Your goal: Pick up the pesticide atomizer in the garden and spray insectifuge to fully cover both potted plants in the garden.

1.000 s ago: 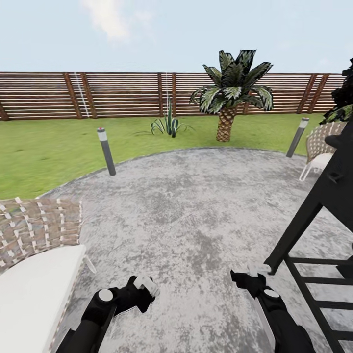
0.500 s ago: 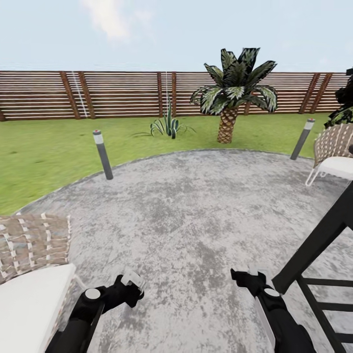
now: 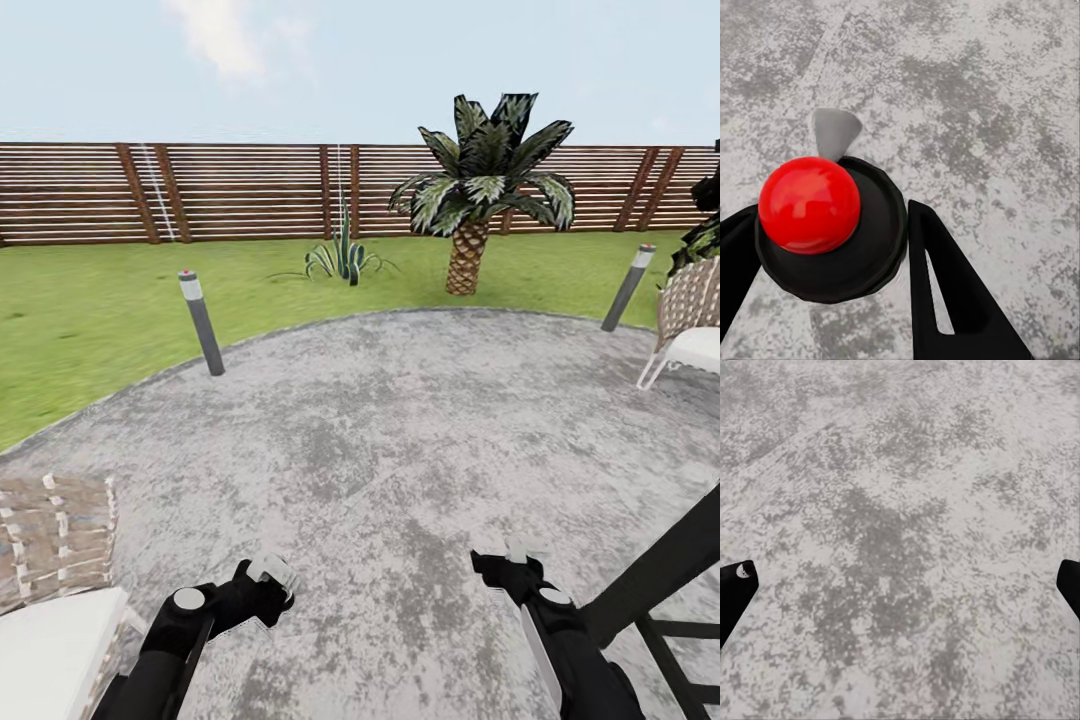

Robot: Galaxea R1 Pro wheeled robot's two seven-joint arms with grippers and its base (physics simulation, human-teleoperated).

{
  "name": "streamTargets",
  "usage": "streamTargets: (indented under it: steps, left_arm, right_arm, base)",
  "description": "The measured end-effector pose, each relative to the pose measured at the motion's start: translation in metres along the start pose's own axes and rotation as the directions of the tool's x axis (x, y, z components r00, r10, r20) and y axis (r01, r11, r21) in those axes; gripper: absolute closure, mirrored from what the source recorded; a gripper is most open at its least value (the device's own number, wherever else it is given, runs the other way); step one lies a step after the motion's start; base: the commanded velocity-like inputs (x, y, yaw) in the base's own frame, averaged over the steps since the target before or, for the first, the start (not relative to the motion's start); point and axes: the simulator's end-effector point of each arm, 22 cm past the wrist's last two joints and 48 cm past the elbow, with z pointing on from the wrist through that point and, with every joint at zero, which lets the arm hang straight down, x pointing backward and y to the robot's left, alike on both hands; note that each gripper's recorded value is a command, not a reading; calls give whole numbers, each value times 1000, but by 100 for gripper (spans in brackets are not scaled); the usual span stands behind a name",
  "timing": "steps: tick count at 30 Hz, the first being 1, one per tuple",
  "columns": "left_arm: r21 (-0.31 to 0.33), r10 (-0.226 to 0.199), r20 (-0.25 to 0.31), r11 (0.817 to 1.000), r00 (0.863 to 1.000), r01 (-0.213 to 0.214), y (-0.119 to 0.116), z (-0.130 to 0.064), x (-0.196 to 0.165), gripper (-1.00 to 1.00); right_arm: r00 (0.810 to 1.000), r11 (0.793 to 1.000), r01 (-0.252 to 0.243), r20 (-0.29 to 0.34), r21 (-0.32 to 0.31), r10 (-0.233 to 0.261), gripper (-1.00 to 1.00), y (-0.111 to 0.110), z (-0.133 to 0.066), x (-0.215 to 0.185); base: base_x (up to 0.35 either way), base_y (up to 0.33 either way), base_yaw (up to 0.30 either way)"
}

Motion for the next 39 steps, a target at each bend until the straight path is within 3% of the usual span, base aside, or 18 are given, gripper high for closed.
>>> streamTargets:
  steps: [7,23,39]
  left_arm:
    - [-18,-20,3,1000,1000,20,10,-3,1,100]
    - [-19,-22,3,1000,1000,22,10,-3,2,100]
    - [-20,-22,3,1000,1000,22,10,-3,2,100]
  right_arm:
    - [1000,1000,5,-20,0,-5,-100,1,0,4]
    - [995,1000,6,-96,5,-5,-100,0,-6,6]
    - [995,1000,6,-99,4,-5,-100,1,-6,7]
  base:
    - [346,0,0]
    - [346,0,0]
    - [346,0,4]
